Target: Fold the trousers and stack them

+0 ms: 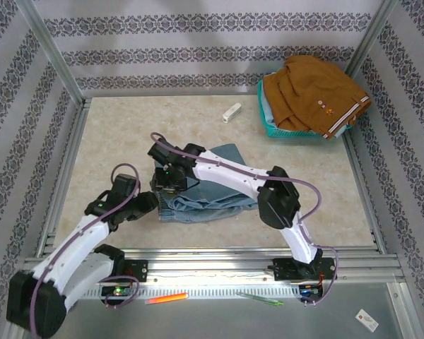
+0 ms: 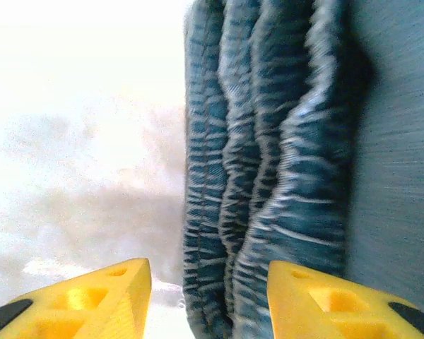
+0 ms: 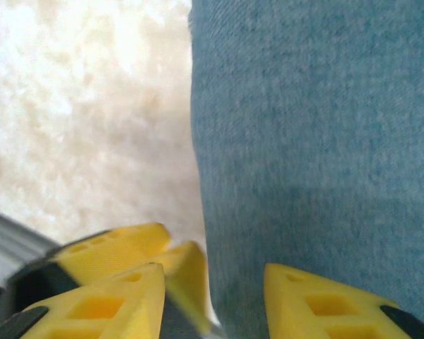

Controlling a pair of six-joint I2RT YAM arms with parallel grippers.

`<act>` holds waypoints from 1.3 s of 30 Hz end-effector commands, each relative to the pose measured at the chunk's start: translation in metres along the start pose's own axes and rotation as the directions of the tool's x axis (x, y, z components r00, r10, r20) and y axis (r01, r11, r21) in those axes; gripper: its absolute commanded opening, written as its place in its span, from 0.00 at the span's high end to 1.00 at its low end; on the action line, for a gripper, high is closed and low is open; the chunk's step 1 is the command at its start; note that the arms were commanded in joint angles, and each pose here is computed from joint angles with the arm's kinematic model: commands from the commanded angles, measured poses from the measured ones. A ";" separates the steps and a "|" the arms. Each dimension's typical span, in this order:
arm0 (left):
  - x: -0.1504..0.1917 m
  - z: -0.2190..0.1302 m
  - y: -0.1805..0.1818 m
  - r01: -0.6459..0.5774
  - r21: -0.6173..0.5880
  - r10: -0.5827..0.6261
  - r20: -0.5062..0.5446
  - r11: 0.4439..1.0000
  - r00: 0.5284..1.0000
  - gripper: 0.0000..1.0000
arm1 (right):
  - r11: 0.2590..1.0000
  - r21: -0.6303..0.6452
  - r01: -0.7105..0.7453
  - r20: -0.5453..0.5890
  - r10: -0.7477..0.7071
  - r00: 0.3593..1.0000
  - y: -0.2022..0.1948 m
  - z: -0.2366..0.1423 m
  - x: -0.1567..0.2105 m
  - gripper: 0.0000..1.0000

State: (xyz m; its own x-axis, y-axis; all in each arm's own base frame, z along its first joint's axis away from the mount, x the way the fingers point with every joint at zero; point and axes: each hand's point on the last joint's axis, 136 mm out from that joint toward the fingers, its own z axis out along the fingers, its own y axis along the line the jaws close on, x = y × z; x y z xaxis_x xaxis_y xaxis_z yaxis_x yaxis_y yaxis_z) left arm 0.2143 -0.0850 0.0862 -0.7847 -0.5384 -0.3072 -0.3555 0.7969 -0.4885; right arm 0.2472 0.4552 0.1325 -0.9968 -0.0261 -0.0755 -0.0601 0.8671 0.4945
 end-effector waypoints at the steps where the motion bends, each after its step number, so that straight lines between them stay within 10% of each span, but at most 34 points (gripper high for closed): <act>1: -0.004 -0.031 0.017 0.035 -0.088 -0.031 0.048 0.995 0.998 0.52 | 0.982 -0.190 0.005 0.078 0.010 0.997 0.023 -0.070 -0.010 0.56; 6: -0.024 -0.056 -0.011 -0.035 -0.050 0.039 0.077 0.998 0.996 0.53 | 0.993 -0.108 -0.038 0.185 0.058 0.981 -0.052 -0.113 -0.026 0.61; 13: -0.077 -0.050 -0.102 -0.149 0.069 0.143 0.078 0.986 0.987 0.58 | 0.978 -0.026 -0.207 0.286 0.206 0.936 -0.176 -0.137 -0.042 1.00; 19: -0.091 0.002 -0.145 -0.169 0.129 0.165 0.044 0.977 0.985 0.65 | 0.960 0.003 -0.280 0.225 0.272 0.936 -0.237 -0.106 -0.025 1.00; 32: 0.024 0.064 0.003 -0.011 -0.013 0.009 -0.114 1.000 0.993 0.87 | 0.923 0.115 -0.368 0.124 0.354 0.927 -0.313 -0.027 0.062 1.00; 39: 0.036 0.061 0.024 -0.049 -0.072 0.039 -0.138 0.996 0.990 0.87 | 0.925 0.138 -0.354 0.108 0.342 0.934 -0.313 -0.035 0.063 1.00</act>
State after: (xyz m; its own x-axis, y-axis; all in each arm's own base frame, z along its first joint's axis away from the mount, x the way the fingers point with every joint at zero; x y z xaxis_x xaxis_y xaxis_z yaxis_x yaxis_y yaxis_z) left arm 0.2392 -0.1156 0.0389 -0.8256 -0.4897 -0.2802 -0.2967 0.7993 -0.5226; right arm 0.2301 0.1889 0.0293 -0.9409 0.3304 -0.0739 0.2512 0.8277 0.5018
